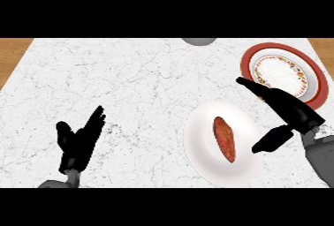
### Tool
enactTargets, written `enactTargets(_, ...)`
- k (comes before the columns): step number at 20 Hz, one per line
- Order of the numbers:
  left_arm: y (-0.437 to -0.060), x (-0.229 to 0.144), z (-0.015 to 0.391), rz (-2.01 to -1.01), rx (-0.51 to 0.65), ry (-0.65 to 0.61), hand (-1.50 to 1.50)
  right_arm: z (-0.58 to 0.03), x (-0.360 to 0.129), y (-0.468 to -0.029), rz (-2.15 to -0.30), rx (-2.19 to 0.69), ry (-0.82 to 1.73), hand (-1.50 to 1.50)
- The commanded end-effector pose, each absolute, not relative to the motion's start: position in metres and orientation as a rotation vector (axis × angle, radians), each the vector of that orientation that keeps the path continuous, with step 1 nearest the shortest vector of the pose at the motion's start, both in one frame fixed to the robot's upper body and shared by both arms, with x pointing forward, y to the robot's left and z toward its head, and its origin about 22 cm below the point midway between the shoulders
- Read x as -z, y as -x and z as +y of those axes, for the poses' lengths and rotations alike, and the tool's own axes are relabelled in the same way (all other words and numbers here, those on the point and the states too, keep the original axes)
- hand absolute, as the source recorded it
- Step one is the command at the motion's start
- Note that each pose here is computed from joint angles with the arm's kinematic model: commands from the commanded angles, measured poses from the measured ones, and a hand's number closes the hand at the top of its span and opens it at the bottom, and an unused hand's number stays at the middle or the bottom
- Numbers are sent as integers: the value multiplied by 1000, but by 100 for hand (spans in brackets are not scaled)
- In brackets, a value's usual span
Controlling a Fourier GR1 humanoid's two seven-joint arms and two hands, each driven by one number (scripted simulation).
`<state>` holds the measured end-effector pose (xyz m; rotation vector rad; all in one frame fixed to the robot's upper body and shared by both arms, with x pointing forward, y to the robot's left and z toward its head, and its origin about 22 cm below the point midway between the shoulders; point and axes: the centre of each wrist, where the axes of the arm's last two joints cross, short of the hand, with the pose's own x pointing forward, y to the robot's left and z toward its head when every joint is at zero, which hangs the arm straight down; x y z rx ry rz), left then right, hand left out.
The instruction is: Pick the sweet potato from the plate and place it in the plate
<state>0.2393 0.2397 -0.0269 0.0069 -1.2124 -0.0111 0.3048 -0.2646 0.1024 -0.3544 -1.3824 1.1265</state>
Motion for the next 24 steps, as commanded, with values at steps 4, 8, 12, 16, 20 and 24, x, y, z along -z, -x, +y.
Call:
enactTargets(4, -238, 17, 245, -1184, 8, 8, 0, -236, -97, -292, -1287, -1174, 294, -150)
enactTargets(8, -231, 38, 240, -1162, 12, -1, 0, -225, -77, -296, -1274, -1170, 276, -150)
enactTargets(12, -228, 41, 222, -1170, 5, 13, 0, -215, -82, -281, -1272, -1194, 334, -150)
enactTargets(16, -230, 43, 234, -1169, 24, -14, 0, -224, -63, -263, -1246, -1228, 406, -150)
enactTargets(20, -236, 28, 246, -1176, 7, 14, 0, -215, -56, -286, -1212, -1217, 463, -150)
enactTargets(24, -237, 42, 237, -1195, 19, -17, 0, -210, -37, -287, -1203, -1238, 443, -150)
